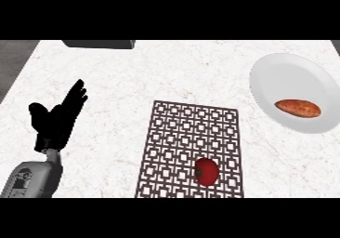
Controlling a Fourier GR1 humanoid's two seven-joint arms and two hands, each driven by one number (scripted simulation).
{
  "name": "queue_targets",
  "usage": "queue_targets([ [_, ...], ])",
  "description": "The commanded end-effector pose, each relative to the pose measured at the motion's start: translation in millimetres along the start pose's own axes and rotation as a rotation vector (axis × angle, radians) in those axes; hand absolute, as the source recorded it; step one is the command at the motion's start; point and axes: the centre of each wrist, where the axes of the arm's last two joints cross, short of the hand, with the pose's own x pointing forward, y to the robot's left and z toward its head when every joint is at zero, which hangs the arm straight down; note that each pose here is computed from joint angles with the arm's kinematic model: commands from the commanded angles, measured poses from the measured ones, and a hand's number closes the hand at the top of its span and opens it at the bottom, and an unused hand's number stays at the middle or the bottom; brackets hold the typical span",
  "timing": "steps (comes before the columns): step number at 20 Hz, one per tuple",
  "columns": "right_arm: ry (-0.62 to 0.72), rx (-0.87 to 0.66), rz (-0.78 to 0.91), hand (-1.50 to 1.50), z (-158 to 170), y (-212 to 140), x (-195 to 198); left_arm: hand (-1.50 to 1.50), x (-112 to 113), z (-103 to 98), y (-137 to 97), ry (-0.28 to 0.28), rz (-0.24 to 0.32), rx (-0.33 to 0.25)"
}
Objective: Pick the sweet potato from the placemat and place it in the plate
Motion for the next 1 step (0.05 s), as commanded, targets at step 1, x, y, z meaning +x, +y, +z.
queue_targets([
  [1,-0.072,0.081,-0.076,-1.5,10.5,-5.7,-4.8,0.0,-4.5,3.5,-7.2,-0.008,-0.004,-0.019],
])
